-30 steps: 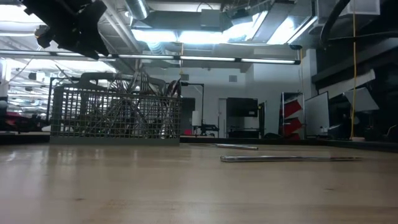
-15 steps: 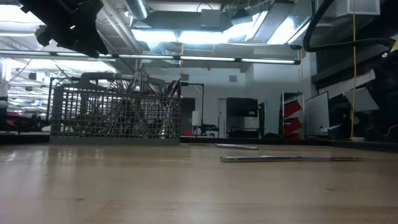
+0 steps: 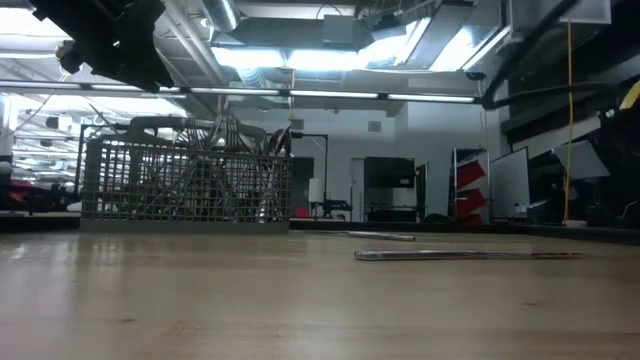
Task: Sort silverware
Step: Put the silver fork into the silverware rack, then put the silver table knife into the silverware rack
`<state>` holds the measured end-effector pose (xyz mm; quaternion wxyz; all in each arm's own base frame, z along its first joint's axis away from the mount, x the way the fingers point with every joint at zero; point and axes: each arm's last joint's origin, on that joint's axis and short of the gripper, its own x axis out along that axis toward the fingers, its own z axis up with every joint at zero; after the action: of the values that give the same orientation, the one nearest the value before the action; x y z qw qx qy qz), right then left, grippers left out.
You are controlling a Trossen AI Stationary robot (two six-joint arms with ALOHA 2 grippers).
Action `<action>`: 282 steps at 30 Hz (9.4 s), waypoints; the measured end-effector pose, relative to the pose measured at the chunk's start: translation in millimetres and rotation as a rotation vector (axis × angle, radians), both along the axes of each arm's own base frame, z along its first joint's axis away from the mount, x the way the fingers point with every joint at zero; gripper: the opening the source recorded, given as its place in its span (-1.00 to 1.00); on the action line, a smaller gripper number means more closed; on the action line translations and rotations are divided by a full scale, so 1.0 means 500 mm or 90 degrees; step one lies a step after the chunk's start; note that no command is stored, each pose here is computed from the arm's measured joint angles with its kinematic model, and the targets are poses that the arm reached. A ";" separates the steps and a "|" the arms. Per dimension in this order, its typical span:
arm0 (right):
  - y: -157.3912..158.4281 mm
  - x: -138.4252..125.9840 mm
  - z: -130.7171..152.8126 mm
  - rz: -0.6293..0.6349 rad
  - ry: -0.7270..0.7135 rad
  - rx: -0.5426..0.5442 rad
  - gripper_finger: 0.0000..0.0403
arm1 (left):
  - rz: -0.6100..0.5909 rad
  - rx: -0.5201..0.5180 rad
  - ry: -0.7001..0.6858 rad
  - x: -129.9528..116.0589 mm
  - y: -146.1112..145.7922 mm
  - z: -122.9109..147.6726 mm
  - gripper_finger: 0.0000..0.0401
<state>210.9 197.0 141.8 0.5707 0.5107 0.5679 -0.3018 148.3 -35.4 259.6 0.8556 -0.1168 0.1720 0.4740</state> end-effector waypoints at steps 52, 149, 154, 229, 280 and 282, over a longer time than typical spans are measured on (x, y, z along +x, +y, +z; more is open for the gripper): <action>-0.383 0.375 0.359 0.494 -0.702 -0.963 -0.93 | -0.122 -0.026 -0.064 -0.052 -0.042 0.022 -0.23; -0.530 0.363 0.491 0.676 -0.146 -0.535 -0.36 | -0.384 -0.013 -0.067 0.118 -0.088 0.016 -0.23; -0.502 0.327 0.473 0.715 -0.133 -0.335 -0.36 | -0.531 -0.023 -0.104 0.199 -0.100 -0.006 -0.23; -0.052 0.057 0.249 0.707 0.037 -0.442 -0.36 | -0.563 -0.188 0.343 0.537 -0.117 -0.314 -0.69; -0.041 0.074 0.249 0.717 -0.030 -0.460 -0.36 | -0.417 -0.311 0.558 0.405 -0.142 -0.235 -0.85; -0.041 0.074 0.249 0.717 -0.030 -0.460 -0.36 | -0.412 -0.303 0.546 0.403 -0.141 -0.224 -0.85</action>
<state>247.9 176.3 266.1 0.7885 -0.0806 0.5983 -0.1174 349.8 -105.8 147.8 0.7611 -0.0450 0.6313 0.1420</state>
